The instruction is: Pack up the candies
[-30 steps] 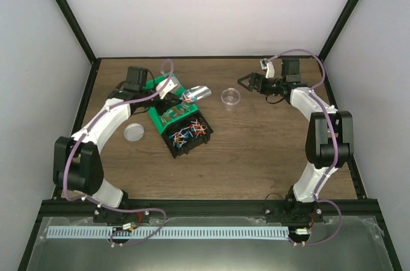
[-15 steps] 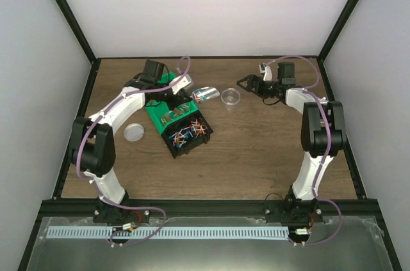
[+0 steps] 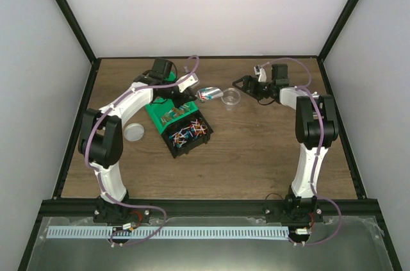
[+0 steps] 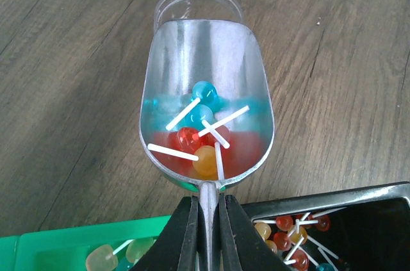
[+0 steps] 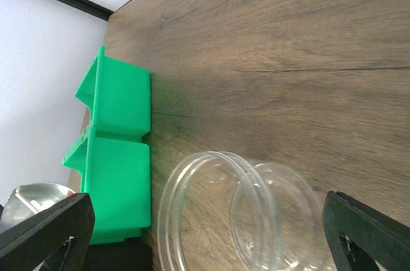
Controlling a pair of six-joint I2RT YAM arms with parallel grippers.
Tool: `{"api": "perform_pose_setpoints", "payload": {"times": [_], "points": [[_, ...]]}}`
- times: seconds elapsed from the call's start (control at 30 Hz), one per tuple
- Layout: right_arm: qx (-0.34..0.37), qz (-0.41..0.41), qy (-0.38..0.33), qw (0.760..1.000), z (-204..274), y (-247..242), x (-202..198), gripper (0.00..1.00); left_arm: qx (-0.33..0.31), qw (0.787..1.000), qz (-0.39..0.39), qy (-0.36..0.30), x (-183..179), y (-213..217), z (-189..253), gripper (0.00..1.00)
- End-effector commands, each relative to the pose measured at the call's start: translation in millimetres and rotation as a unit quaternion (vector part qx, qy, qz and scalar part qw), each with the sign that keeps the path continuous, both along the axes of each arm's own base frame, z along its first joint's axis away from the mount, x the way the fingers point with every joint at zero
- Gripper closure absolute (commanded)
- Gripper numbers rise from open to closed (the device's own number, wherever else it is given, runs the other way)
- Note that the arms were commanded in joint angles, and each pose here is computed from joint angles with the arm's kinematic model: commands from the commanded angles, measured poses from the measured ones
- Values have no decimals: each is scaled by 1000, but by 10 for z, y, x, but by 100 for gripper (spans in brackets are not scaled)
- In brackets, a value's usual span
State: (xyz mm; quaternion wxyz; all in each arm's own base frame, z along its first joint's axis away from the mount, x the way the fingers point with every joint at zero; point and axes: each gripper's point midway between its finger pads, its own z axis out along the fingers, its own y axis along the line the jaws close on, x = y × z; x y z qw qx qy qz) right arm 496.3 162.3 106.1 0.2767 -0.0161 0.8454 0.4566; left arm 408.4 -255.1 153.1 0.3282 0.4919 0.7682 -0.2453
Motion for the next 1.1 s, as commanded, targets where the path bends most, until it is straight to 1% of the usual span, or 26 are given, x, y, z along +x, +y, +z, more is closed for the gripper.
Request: {"api": "perform_pose_setpoints", "payload": {"times": [0.0, 0.27, 0.67, 0.87, 1.07], "points": [[-1, 24, -38, 999, 151, 242, 84, 0, 5, 1000, -10, -10, 49, -53, 33, 96], [5, 42, -29, 999, 118, 412, 15, 0, 23, 1000, -17, -7, 60, -83, -41, 96], [37, 63, -11, 997, 201, 558, -146, 0, 47, 998, -29, -2, 30, -98, -73, 96], [30, 55, -12, 998, 182, 542, -127, 0, 64, 997, -31, -3, 42, -131, -63, 96], [20, 44, -9, 999, 136, 511, -105, 0, 96, 995, -30, 0, 61, -132, -119, 96]]}}
